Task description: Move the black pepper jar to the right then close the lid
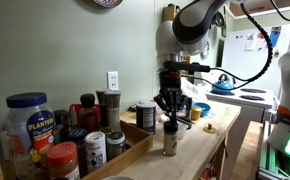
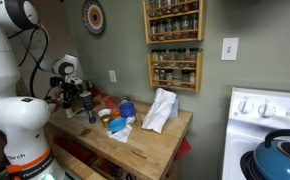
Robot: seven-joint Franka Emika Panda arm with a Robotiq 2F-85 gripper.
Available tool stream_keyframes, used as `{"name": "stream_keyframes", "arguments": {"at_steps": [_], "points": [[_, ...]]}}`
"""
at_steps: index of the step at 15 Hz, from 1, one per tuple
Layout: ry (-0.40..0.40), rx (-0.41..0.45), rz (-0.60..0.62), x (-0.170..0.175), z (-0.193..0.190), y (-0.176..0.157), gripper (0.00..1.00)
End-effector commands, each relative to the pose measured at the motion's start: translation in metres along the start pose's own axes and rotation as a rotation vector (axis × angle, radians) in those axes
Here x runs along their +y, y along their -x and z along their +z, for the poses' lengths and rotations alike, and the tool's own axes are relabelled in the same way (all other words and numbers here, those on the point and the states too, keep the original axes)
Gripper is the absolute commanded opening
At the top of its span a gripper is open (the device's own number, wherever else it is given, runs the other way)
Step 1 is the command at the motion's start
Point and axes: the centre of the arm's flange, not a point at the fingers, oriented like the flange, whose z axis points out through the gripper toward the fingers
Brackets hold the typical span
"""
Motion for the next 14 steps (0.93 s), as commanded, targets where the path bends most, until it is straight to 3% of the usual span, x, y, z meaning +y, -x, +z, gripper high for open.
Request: {"name": "stream_keyframes", "arguments": {"at_steps": [1,3,11,12,14], "points": [[-0.004,0.004,-0.006,0.006,0.003,0.003,0.21],[-0.015,0.015,-0.012,0.008,-0.012,0.008,0.32],[-0.042,0.07,-0.054,0.01,-0.07,0.031,0.93],[-0.04,0.071,-0.056,0.01,-0.074,0.033,0.99],[-0.038,0.077,-0.06,0.01,-0.081,0.035,1.0]]}}
